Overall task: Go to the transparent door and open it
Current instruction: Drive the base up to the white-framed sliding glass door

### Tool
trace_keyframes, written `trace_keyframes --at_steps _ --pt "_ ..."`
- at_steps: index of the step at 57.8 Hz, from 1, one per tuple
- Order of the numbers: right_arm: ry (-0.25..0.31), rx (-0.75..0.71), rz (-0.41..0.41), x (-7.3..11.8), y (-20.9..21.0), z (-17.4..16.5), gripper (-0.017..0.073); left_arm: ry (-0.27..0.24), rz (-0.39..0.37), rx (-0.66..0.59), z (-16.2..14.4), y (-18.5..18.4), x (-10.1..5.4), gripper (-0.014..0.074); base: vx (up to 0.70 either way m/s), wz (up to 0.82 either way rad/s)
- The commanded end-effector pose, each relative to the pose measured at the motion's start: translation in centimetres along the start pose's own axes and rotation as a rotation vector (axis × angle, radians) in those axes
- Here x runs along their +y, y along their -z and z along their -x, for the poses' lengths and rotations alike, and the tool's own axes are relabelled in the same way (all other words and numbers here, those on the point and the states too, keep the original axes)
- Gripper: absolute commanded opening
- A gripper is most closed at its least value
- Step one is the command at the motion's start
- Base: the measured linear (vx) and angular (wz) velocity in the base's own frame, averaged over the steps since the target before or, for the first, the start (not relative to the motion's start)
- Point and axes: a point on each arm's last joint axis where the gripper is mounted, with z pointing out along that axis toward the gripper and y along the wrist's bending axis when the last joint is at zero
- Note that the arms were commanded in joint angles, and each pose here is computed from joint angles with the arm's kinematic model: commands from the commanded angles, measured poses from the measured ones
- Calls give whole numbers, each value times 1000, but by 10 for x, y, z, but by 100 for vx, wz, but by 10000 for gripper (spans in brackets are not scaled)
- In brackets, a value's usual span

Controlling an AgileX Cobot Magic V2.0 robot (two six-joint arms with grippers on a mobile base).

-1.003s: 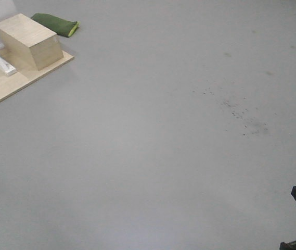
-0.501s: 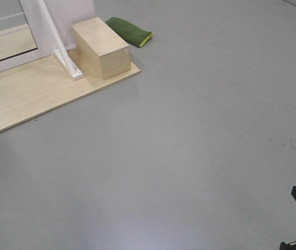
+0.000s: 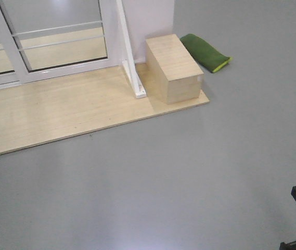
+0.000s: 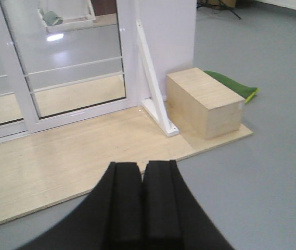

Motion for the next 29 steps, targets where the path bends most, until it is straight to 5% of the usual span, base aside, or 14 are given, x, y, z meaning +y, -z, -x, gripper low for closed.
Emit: trace_keyframes --at_steps 1,29 --pt "6 -76 -27 -1 0 3 -1 3 -14 -68 0 -1 -1 3 55 49" --pt "6 -76 -27 -1 0 3 -1 3 -14 -68 0 -1 -1 3 54 40"
